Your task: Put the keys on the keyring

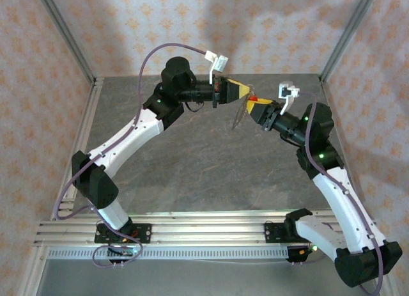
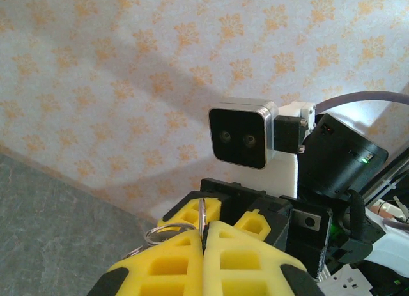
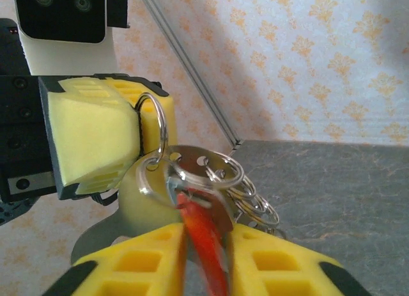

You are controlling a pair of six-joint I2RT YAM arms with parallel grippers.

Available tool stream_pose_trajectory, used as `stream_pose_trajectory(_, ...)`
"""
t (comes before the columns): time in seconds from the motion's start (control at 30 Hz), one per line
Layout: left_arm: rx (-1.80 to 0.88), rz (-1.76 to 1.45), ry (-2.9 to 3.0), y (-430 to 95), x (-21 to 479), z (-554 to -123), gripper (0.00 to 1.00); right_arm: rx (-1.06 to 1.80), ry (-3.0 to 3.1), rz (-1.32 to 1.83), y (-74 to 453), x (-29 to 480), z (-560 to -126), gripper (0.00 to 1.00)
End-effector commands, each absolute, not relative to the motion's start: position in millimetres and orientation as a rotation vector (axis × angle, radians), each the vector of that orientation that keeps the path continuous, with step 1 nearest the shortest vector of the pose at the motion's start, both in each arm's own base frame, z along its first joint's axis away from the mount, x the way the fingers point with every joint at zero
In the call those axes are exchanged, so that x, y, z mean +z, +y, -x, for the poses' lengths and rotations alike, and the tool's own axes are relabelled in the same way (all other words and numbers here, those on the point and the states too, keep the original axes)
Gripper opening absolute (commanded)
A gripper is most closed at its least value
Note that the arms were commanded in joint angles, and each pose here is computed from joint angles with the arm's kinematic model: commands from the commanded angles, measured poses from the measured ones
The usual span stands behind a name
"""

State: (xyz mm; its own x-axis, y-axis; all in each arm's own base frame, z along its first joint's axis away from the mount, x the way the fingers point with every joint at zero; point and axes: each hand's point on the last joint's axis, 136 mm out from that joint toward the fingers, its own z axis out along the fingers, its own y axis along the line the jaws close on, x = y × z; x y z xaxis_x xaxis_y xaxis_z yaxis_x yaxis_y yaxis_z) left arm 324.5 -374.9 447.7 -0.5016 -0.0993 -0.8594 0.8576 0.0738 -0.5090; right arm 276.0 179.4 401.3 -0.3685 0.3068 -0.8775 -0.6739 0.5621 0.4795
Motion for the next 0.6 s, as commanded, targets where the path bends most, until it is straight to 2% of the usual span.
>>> stream_pose_trajectory(0.0, -1.511, -0.816, 1.463, -367, 481, -308, 0.00, 1.051, 1.590, 0.331, 175, 414, -268, 0.16)
stream_pose_trajectory(0.2, -1.497, -0.797, 1.469, -367, 480, -312, 0.00, 1.046, 1.604, 0.326, 173, 406, -265, 0.00)
stream_pose_trajectory(0.57, -1.387, -0.694, 1.476, -355, 481, -326, 0.00, 0.997, 1.668, 0.281, 165, 395, -264, 0.00)
